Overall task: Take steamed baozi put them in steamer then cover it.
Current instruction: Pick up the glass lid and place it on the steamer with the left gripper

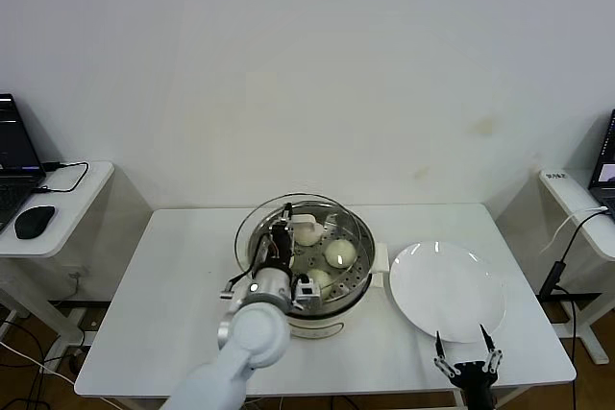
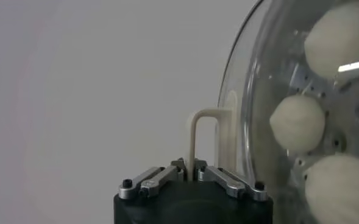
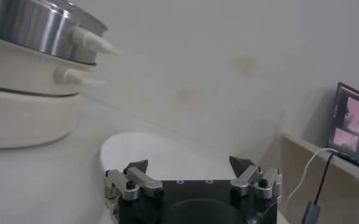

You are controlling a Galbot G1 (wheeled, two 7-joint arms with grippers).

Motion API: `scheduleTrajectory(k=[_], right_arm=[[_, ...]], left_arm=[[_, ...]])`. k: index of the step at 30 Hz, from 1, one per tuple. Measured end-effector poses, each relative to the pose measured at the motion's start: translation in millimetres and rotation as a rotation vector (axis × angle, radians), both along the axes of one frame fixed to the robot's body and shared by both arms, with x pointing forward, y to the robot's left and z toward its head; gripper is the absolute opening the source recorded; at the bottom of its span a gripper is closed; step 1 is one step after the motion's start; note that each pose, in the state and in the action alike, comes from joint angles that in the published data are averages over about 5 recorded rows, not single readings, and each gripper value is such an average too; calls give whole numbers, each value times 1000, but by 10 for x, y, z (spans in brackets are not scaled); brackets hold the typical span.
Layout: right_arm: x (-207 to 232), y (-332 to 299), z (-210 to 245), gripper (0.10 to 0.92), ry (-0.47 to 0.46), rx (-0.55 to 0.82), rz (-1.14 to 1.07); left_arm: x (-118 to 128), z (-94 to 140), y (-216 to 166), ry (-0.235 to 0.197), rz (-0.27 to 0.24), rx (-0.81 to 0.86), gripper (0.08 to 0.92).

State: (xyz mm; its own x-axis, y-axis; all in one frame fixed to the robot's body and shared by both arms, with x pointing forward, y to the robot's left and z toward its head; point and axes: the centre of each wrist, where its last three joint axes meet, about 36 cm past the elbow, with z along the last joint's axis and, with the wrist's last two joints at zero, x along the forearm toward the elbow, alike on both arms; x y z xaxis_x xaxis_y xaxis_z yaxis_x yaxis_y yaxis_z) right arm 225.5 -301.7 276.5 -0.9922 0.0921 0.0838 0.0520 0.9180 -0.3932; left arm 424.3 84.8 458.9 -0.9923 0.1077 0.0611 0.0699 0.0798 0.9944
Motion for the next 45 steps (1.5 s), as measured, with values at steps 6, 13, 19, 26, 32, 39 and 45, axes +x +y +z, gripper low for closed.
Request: scheduleTrajectory(k=[6,13,19,26,32,39,45], right_arm=[[-7,10,-23,823,7,-2,4],[-12,22,-50,823,12,-2,9],[-15,25,-65,823,15,-2,11],[-19,28,-77,823,16,-2,14],[-17,39,-85,823,17,-1,18],[-24,41,-92,823,18,-1,20],[-28,45,-96,823,20,-2,23]], left_arm=[[-20,-57,-135,5,-7,8,153],[-21,-101,-230,4,-12,20,153],[-25,-166,-265,7,-13,34,153],[-13,-204,-283,7,-9,40,153],[-17,-235,-309,11,-10,41,153],[-8,-270,-321,15,-10,42,153],[-15,-267,-317,15,-5,29,204]])
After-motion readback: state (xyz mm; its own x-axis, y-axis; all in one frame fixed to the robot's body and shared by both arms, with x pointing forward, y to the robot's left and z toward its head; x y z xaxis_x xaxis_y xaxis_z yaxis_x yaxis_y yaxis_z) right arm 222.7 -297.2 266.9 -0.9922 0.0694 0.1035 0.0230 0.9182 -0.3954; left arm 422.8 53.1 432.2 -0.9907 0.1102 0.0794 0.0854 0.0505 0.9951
